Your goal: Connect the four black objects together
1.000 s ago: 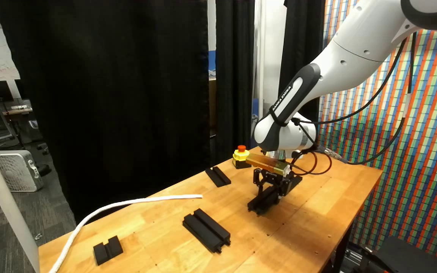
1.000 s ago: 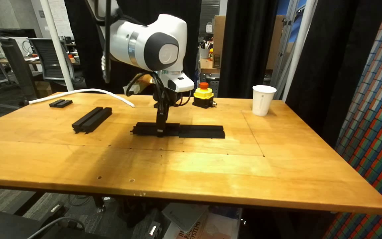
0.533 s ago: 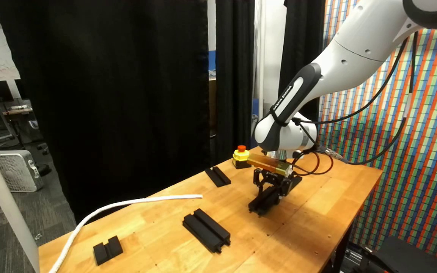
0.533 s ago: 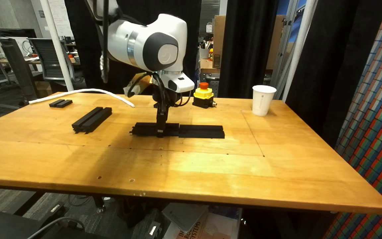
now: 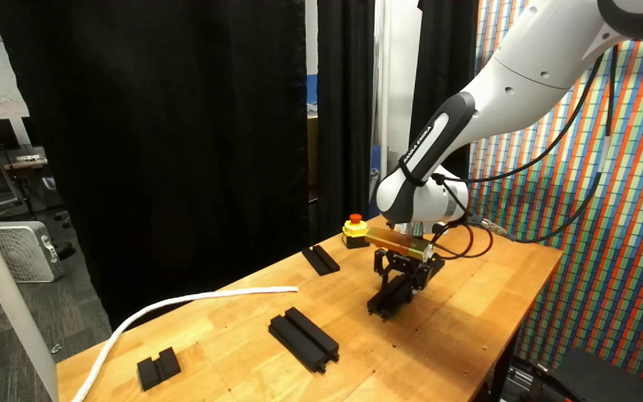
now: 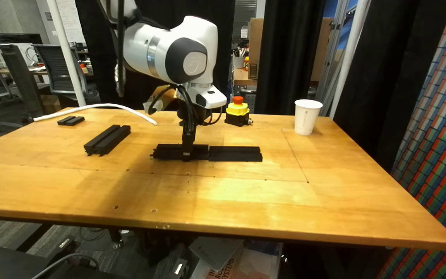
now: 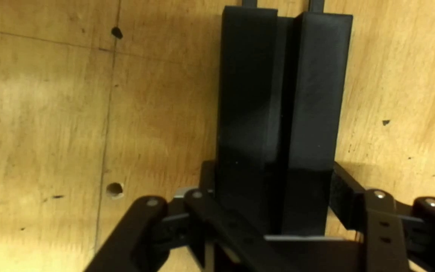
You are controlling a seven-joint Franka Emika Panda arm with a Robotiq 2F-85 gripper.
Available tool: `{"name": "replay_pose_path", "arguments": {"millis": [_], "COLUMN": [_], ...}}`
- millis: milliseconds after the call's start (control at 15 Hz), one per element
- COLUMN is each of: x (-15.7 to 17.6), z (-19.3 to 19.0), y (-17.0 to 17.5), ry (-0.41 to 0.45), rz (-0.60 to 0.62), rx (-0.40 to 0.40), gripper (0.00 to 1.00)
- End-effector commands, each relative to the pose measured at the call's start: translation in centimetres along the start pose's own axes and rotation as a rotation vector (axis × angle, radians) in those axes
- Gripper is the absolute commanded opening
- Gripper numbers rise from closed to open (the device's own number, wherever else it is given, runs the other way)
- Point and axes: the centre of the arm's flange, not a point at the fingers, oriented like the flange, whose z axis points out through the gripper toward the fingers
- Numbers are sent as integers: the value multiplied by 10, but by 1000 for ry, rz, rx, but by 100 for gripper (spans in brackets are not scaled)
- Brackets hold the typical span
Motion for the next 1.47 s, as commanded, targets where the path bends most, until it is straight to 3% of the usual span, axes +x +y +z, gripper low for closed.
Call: {"name": "replay_pose_path", "arguments": {"millis": [0, 1400], "x": [-5, -14], "z": [-3, -6], "y": [13, 14], "ry": [-1, 36], "rz": [-2, -36], "rx": [12, -4], "gripper": [47, 47]}}
